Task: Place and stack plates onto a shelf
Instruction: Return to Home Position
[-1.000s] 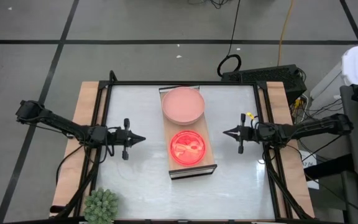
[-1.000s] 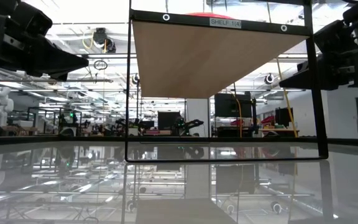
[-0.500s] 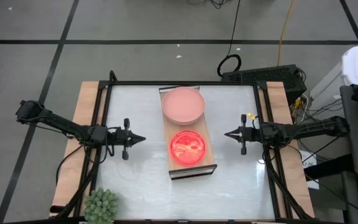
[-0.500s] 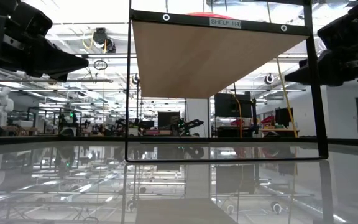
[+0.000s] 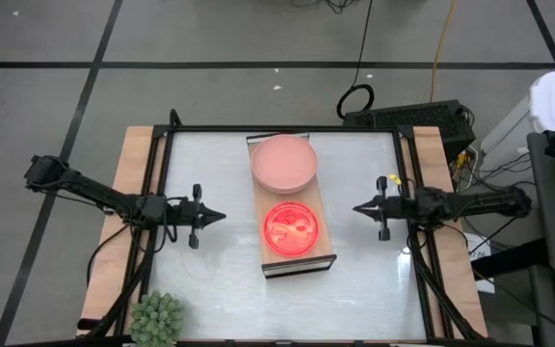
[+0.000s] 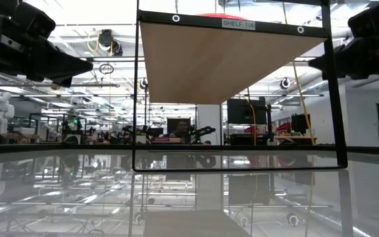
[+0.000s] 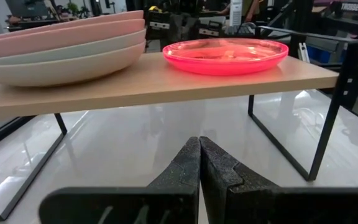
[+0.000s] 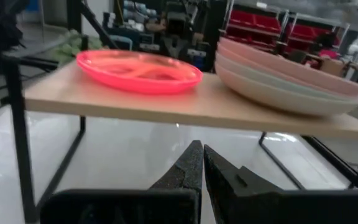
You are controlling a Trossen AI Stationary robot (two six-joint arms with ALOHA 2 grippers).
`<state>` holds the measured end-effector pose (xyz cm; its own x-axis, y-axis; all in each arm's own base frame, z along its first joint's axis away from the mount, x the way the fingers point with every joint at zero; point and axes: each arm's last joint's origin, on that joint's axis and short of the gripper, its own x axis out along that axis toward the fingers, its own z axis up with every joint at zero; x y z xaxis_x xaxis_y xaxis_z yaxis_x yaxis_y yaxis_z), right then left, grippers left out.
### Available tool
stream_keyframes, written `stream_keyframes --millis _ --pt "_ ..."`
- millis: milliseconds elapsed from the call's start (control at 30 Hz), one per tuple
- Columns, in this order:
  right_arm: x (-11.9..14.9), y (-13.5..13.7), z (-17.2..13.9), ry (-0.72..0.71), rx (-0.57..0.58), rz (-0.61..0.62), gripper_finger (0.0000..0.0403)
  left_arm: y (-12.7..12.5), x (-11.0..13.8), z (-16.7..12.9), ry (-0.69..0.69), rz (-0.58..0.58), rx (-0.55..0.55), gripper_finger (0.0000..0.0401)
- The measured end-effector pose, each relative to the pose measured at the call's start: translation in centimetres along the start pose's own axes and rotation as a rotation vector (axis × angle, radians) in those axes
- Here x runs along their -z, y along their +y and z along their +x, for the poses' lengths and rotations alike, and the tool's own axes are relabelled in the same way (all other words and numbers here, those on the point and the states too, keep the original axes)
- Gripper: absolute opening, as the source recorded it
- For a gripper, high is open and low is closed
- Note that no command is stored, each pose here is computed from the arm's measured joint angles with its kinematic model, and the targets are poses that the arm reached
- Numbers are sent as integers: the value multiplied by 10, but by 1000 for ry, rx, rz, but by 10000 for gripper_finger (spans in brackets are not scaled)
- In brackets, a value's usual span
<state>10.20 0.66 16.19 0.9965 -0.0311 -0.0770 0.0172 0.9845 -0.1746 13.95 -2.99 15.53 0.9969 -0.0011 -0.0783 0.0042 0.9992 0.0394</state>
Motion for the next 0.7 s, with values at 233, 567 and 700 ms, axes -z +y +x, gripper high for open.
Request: stream_keyframes --millis 233,567,700 --pt "-2 -1 -3 -33 0 0 0 0 -1 0 -8 0 0 3" --pt "-4 -1 -6 -68 7 -16 0 0 -1 0 -8 1 -1 3" --pt "-4 -3 -6 -66 19 -26 0 0 -1 0 -8 0 0 3"
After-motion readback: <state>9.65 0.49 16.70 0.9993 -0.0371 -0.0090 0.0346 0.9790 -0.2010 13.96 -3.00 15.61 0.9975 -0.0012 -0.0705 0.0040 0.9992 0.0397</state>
